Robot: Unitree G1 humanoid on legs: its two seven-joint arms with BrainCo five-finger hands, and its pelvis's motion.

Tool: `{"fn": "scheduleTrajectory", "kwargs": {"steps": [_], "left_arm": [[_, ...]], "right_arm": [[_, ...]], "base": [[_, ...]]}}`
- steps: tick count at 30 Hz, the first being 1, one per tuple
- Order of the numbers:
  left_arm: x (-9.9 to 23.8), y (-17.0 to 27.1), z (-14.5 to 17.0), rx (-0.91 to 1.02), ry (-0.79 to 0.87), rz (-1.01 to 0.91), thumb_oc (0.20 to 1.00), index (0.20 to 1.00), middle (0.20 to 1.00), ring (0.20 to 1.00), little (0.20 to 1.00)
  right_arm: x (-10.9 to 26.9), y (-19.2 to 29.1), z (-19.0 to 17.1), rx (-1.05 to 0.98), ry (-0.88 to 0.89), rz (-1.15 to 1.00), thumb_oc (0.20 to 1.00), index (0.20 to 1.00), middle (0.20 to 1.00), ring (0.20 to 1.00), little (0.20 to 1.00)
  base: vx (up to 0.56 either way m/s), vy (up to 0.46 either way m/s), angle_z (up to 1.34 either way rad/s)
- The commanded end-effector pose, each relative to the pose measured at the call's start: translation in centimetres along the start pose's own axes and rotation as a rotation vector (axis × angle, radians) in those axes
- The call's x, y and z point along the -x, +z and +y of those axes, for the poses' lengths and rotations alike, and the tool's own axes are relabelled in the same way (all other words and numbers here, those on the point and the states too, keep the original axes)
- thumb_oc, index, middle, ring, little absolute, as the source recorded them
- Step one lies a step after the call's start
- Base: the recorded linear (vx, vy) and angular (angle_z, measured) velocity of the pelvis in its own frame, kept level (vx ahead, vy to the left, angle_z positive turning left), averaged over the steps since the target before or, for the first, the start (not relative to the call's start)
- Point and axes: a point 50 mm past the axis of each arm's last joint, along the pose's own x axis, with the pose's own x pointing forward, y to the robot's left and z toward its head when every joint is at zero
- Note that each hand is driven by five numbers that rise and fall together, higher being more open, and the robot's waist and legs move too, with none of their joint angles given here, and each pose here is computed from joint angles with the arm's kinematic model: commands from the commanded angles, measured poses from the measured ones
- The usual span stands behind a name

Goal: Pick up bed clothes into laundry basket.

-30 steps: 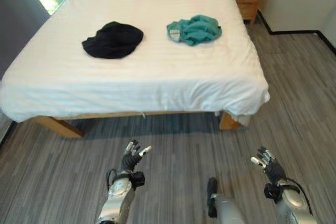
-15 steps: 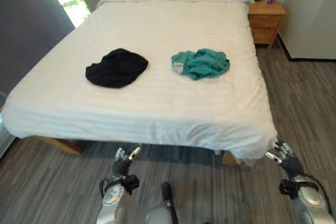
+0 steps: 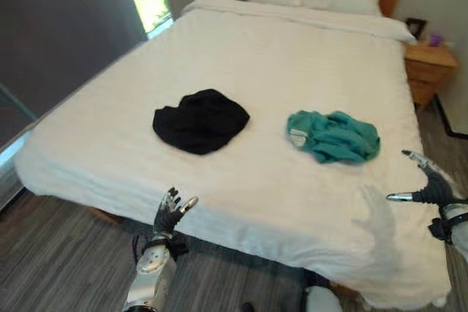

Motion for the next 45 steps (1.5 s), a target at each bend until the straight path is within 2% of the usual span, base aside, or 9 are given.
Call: {"fn": "scheduleTrajectory", "kwargs": {"steps": [1,6,12,22,23,29,32,42,45], "left_arm": [[-0.5,1.0,-0.7,0.014,-0.056,-0.058,1.0,1.0,1.0,1.0,1.0],[0.5,-0.3,-0.4,0.001,-0.08,-0.001,1.0,1.0,1.0,1.0,1.0],[0.7,-0.4,0.3,-0.005,-0.088,0.016,1.0,1.0,1.0,1.0,1.0],[-0.8,4.3,0.0,0.045,-0.101,-0.158,1.0,1.0,1.0,1.0,1.0],[-0.8,4.2,0.3,0.061,-0.07,-0.159,1.0,1.0,1.0,1.0,1.0],[-1.1,7.3,4.3,0.014,0.109,-0.284,1.0,1.0,1.0,1.0,1.0],[-2.0,13.0,6.1,-0.097,0.178,-0.466,1.0,1.0,1.0,1.0,1.0],[-2.9,22.4,2.8,-0.19,0.046,-0.76,1.0,1.0,1.0,1.0,1.0],[-2.8,22.7,1.4,-0.227,-0.032,-0.766,1.0,1.0,1.0,1.0,1.0]], "right_arm": [[-2.6,-0.1,-4.9,0.17,-0.143,-0.015,1.0,1.0,1.0,1.0,1.0],[-4.8,-0.7,-5.1,0.308,-0.083,0.032,1.0,1.0,1.0,1.0,1.0],[-9.1,-0.3,-1.7,0.334,0.087,0.085,1.0,1.0,1.0,1.0,1.0],[-11.8,-1.3,2.7,0.356,0.247,0.327,1.0,1.0,1.0,1.0,1.0],[-11.5,-1.3,4.0,0.402,0.302,0.326,0.2,0.2,0.2,0.2,0.2],[-8.4,-1.6,10.6,0.384,0.47,0.287,0.2,0.2,0.2,0.2,0.2],[-4.8,-2.6,14.5,0.269,0.579,0.302,0.2,0.2,0.2,0.2,0.2],[2.9,-4.4,19.8,-0.057,0.754,0.441,0.2,0.2,0.2,0.2,0.2],[3.3,-2.5,19.5,-0.381,0.668,0.397,0.2,0.2,0.2,0.2,0.2]], "base": [[0.13,-0.038,0.26],[0.07,-0.04,0.23],[0.03,-0.044,0.1],[-0.13,-0.041,0.12],[-0.01,0.023,0.11],[0.02,0.014,-0.13],[0.04,0.005,0.02],[0.04,0.04,-0.12],[0.05,0.041,-0.37]]}}
